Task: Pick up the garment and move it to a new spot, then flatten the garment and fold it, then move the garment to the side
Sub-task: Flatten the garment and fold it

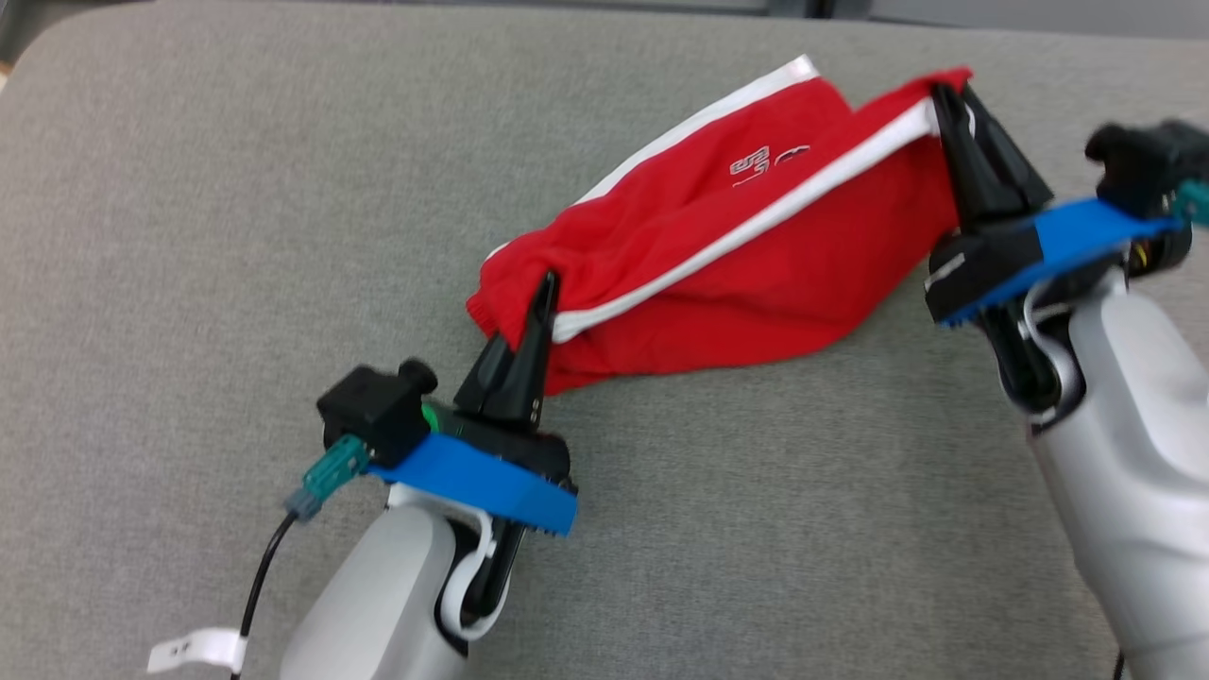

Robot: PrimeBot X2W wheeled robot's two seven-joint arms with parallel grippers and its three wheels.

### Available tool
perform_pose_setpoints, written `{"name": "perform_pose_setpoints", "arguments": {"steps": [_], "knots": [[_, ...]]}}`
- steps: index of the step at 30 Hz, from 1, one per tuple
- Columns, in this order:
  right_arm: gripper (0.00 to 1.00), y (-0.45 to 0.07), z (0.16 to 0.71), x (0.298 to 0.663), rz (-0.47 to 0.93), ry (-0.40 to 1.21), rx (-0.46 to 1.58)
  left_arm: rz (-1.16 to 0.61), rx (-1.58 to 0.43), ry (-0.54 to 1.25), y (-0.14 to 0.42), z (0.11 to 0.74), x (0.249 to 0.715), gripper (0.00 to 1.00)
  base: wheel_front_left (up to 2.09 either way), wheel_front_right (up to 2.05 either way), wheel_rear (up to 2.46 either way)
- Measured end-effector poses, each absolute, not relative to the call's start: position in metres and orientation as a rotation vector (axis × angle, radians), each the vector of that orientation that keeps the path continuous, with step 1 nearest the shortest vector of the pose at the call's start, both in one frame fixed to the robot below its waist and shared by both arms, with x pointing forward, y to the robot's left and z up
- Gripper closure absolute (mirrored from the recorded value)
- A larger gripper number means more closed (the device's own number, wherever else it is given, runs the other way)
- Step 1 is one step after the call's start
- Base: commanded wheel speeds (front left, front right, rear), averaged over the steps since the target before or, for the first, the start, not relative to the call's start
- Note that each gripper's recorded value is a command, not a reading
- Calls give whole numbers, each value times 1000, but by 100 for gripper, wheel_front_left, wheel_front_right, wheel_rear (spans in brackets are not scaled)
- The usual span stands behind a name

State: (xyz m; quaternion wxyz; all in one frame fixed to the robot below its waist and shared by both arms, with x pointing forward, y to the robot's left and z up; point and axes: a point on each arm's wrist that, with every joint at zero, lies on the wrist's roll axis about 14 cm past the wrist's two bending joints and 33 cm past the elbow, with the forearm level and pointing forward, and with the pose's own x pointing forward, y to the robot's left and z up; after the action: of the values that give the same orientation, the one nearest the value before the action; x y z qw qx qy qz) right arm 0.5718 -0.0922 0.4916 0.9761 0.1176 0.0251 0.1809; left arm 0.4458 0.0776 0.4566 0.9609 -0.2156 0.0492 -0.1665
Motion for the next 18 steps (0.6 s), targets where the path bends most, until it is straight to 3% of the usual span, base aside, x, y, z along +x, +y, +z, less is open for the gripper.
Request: {"name": "perform_pose_setpoints", "arguments": {"steps": [7,13,14,15,16,18], "knots": [[100,-66,464,618,404,113,179,-291,-435,123,92,442,473,100,0,0,0],[100,-48,434,632,430,183,138,-265,-429,171,99,424,476,100,0,0,0],[93,-47,432,632,430,188,134,-261,-429,173,100,423,476,64,0,0,0],[59,-47,430,631,428,195,130,-262,-428,175,100,423,476,0,0,0,0],[0,-48,429,631,426,198,123,-263,-427,174,99,423,476,0,0,0,0],[0,-51,431,630,421,198,114,-257,-443,165,100,427,477,0,0,0,0]]}}
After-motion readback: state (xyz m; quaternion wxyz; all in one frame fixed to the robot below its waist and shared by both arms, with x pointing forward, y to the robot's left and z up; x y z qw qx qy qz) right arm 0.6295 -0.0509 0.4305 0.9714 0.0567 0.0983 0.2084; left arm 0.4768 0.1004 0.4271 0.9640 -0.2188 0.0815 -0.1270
